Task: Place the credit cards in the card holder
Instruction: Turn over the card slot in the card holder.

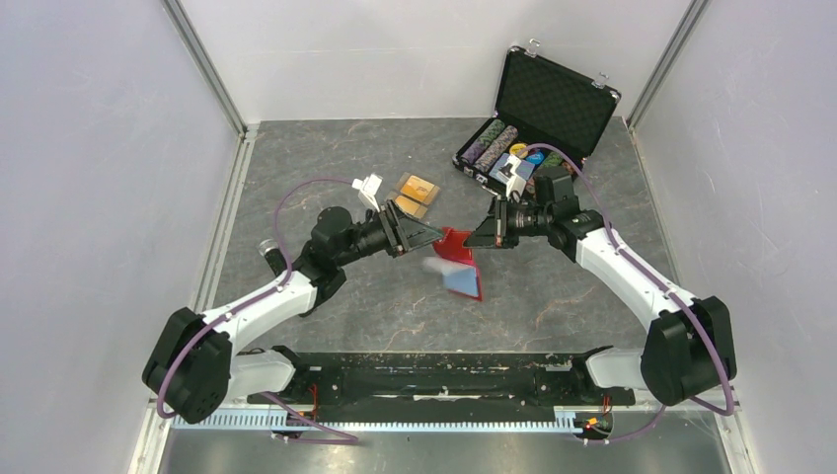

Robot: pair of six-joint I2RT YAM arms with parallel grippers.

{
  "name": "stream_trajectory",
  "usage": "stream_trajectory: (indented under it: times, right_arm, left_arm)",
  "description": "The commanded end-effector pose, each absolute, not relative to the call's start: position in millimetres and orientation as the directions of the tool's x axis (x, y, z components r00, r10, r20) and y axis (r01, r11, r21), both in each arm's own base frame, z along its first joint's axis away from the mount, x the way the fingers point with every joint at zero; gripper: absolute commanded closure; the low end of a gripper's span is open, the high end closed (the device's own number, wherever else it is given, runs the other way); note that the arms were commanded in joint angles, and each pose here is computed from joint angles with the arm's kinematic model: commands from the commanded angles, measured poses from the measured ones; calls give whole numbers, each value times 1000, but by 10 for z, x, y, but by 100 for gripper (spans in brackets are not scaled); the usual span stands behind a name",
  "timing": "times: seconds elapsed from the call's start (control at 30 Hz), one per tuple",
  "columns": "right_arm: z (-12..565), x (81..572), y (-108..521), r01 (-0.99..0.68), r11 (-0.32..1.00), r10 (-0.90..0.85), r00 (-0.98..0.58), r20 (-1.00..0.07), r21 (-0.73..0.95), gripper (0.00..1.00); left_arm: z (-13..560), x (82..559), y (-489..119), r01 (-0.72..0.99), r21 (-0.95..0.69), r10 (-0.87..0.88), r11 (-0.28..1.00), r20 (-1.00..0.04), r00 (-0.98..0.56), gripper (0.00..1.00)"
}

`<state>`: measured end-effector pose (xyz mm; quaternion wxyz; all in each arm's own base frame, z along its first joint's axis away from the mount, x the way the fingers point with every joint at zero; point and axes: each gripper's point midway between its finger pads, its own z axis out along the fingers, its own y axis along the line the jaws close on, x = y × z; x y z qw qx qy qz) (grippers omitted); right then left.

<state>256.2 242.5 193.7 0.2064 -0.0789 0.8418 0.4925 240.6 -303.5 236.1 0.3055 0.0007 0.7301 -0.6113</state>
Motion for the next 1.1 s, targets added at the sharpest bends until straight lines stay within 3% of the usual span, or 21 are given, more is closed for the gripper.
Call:
stream_trajectory:
  times: [0.0,0.23,0.33,0.47,0.57,0.83,1.07]
  right_arm:
    - [2140,2535,2448,-446,465,41,-852,-522,765,100]
    - [2113,2521,2463,-409,456,61,-872,-487,790,100]
    - [2090,2534,2469,-366,459,79,-891,-448,809,100]
    - [2092,2553,2472,-334,459,92,-904,-418,823,100]
    - [2102,2585,2448,-320,479,101,-905,-414,818,100]
    - [2116,2610,2433,-311,490,107,-906,-410,814,100]
    - [2215,2635,2444,-322,472,114,-901,-419,821,100]
  left_arm:
    - [2783,2500,-2990,426,-890,-470,163,-449,-760,36]
    - [2634,2485,-3042,436,-878,-404,198,-479,-780,35]
    - [2499,2492,-3028,449,-841,-332,302,-534,-778,33]
    - [2234,2511,-2841,428,-753,-245,499,-597,-764,23]
    - [2114,2440,-2773,433,-716,-178,548,-605,-776,22]
    - [1830,2256,-2762,434,-689,-82,581,-580,-811,17]
    - [1688,2231,-2970,400,-804,-156,440,-508,-847,15]
